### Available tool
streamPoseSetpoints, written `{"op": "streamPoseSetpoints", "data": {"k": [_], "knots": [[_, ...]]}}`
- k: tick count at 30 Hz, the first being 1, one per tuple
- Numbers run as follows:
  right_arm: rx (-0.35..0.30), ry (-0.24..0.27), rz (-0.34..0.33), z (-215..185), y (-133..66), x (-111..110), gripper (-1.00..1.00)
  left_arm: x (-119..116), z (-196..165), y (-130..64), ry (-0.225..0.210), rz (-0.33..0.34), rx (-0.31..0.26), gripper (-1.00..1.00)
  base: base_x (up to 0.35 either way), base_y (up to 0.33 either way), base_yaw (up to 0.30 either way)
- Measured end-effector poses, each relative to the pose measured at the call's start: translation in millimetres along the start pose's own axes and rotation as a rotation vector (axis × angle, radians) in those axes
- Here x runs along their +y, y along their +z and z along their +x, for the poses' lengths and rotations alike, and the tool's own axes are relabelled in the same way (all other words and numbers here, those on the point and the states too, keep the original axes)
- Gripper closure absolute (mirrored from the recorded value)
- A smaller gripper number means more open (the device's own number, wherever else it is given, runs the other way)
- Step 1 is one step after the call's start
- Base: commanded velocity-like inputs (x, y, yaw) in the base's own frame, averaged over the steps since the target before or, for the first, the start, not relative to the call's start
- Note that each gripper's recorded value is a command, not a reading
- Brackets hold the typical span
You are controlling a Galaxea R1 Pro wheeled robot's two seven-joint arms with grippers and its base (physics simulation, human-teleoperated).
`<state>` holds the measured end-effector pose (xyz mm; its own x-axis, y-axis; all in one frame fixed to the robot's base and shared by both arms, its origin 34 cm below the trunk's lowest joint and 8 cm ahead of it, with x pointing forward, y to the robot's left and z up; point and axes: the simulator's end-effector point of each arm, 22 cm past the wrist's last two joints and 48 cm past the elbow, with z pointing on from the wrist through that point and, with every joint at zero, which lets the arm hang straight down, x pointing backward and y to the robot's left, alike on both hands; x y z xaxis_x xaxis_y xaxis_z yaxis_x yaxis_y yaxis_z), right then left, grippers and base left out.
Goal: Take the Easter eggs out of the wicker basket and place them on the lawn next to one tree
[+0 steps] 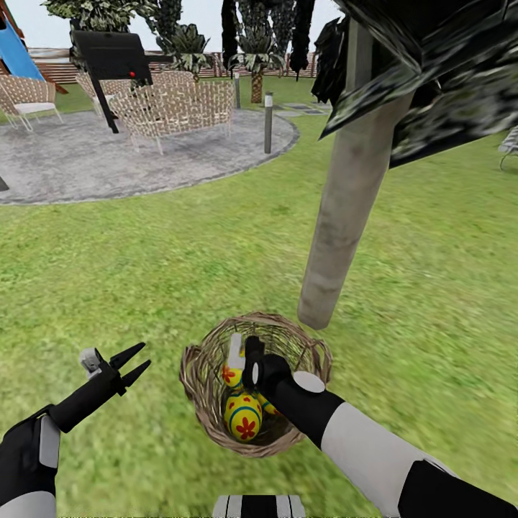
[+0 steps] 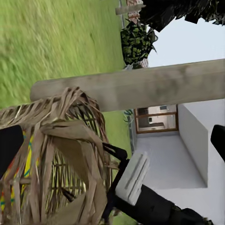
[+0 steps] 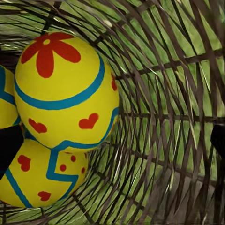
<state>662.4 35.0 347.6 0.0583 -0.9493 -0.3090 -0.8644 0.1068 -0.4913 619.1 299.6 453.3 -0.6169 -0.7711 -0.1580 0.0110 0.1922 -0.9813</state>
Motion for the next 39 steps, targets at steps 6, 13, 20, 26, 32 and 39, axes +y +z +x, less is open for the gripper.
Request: {"op": "streamPoseSetpoints", "data": {"k": [6,13,20,26,32,39], "knots": [[0.014,0.091,0.027,16.5,7.3,-13.8,-1.00,9.0,2.2,0.4,-0.010,-0.012,0.003,-1.00,0.000,0.000,0.000],[-0.006,0.083,0.014,15.6,10.4,-8.8,-1.00,8.4,1.6,0.1,-0.011,-0.010,0.001,-1.00,0.008,-0.001,0.000],[-0.005,0.073,0.005,16.9,11.7,-5.3,-1.00,8.9,3.4,1.2,-0.016,-0.008,0.002,-1.00,0.126,-0.035,0.000],[-0.033,0.049,-0.019,15.5,17.4,5.5,-1.00,10.3,7.1,4.1,-0.022,-0.005,0.004,-1.00,0.003,-0.001,0.000],[-0.083,0.034,-0.026,4.1,18.7,7.9,-1.00,14.7,8.7,4.7,-0.028,-0.010,0.006,-1.00,0.000,0.000,0.000],[-0.125,0.024,-0.036,-3.3,23.7,13.4,-1.00,23.5,10.8,4.8,-0.037,-0.023,0.009,-1.00,0.000,0.000,0.000]]}}
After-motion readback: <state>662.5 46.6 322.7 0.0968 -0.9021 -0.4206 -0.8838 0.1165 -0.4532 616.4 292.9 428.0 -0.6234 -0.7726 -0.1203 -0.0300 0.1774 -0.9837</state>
